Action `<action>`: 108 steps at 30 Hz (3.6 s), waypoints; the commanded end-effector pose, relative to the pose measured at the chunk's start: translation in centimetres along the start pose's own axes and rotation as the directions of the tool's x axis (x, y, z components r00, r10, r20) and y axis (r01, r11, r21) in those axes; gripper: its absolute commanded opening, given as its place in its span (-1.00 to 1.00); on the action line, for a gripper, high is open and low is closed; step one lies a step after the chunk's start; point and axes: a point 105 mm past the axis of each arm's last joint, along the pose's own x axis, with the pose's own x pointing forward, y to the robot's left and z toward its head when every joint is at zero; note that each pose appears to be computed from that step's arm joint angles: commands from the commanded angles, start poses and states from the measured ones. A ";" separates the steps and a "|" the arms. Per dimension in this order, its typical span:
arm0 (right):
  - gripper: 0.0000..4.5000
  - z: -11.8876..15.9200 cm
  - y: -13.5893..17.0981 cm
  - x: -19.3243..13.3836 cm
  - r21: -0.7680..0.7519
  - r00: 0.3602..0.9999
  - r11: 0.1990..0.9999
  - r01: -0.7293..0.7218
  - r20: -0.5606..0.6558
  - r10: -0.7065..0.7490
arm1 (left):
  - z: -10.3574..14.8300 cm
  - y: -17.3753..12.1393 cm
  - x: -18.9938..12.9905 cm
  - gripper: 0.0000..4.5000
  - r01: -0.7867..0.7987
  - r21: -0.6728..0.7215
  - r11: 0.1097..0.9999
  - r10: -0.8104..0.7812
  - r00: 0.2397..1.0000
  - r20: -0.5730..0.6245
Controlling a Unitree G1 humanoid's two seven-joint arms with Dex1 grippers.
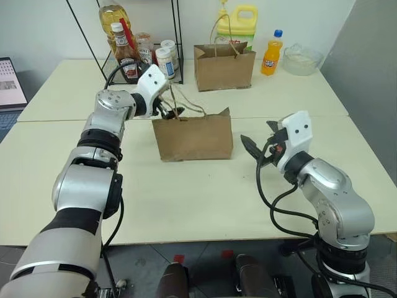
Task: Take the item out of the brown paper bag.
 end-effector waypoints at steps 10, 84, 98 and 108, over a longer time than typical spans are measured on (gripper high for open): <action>0.98 0.7 -0.8 1.1 0.003 0.998 1.000 -0.021 0.054 0.021 | 1.3 -5.0 -4.9 1.00 0.407 0.147 0.902 -0.400 0.913 -0.077; 1.00 -10.5 7.8 -8.0 -0.803 0.517 0.134 -0.581 -0.237 0.822 | -0.9 -18.2 -6.4 -0.99 0.601 -0.324 0.731 -0.561 0.799 0.216; 0.09 -12.5 8.7 -4.4 -0.914 0.552 0.021 -0.405 -0.226 0.803 | -0.4 -18.3 -6.8 -1.00 0.600 -0.354 0.717 -0.564 0.798 0.212; 0.09 -13.7 9.8 -3.6 -0.947 0.552 -0.021 -0.322 -0.206 0.808 | 0.0 -18.2 -6.8 -1.00 0.606 -0.373 0.703 -0.570 0.793 0.214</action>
